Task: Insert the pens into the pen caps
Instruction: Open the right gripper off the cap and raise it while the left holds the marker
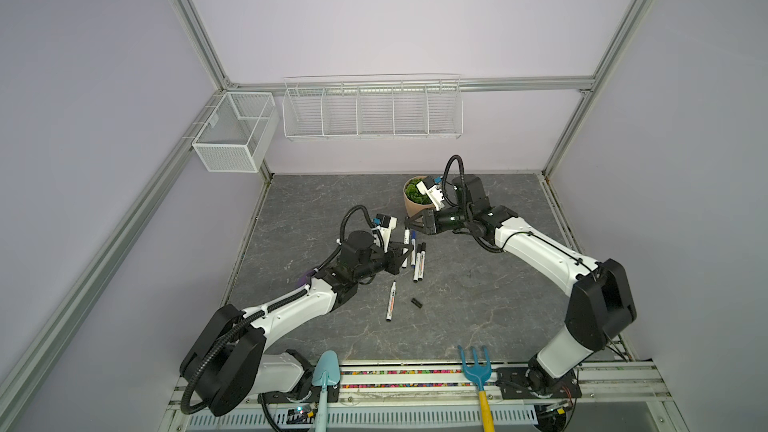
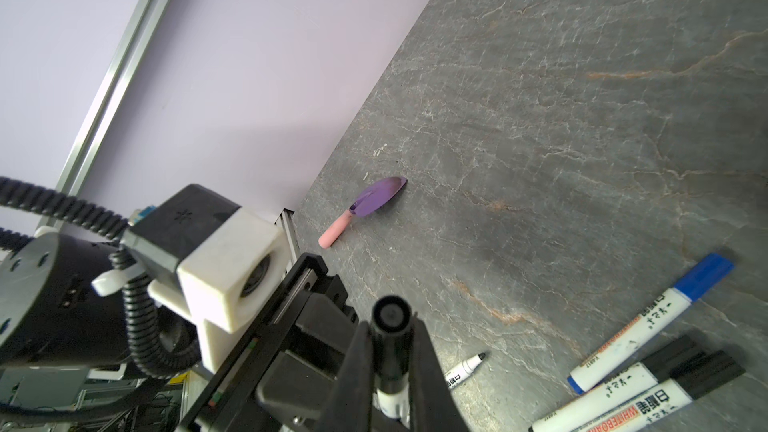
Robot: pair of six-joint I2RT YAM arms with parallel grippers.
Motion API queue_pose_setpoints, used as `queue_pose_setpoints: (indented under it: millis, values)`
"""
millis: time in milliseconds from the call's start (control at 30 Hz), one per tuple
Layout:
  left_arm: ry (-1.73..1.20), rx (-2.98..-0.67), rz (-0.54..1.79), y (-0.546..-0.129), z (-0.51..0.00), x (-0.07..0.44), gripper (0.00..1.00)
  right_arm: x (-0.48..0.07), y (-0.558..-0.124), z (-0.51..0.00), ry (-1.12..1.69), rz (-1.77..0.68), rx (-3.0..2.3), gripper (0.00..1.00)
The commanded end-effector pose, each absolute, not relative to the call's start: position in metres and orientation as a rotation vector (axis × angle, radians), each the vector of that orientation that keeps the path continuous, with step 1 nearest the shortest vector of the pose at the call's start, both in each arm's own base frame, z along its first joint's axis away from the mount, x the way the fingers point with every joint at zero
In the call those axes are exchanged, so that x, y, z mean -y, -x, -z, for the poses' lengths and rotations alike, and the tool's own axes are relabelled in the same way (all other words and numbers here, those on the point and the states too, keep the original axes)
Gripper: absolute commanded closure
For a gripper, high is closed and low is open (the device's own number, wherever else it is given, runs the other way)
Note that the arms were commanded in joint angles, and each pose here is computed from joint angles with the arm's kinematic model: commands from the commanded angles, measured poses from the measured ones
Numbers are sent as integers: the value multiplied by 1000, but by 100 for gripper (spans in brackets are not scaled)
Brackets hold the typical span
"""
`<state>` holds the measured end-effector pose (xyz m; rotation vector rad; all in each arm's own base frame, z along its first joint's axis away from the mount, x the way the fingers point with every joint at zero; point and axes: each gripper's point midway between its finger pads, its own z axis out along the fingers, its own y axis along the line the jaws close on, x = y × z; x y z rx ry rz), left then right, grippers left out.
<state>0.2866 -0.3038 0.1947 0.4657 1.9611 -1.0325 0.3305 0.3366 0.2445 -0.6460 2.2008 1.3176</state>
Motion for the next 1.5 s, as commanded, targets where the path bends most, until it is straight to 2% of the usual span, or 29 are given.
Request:
queue_pose_setpoints:
  millis: [0,333,633,1200,1467]
  values:
    - [-386,-1768,987,-322,-254,300,100,-339,-284,-258,807,-1458,-2191,88]
    - [-358,-1625,858,-342,-292,291,100,-333,-251,-267,947,-1501,-2165,88]
    - [-380,-1436,704,-339,-310,279,100,-335,-238,-259,1073,-1361,-2194,87]
    - [-429,-1482,543,-329,-283,282,100,-326,-237,-271,1124,-1250,-2151,87]
    - [-514,-1451,566,-319,-286,292,100,-327,-245,-280,1081,-1248,-2133,77]
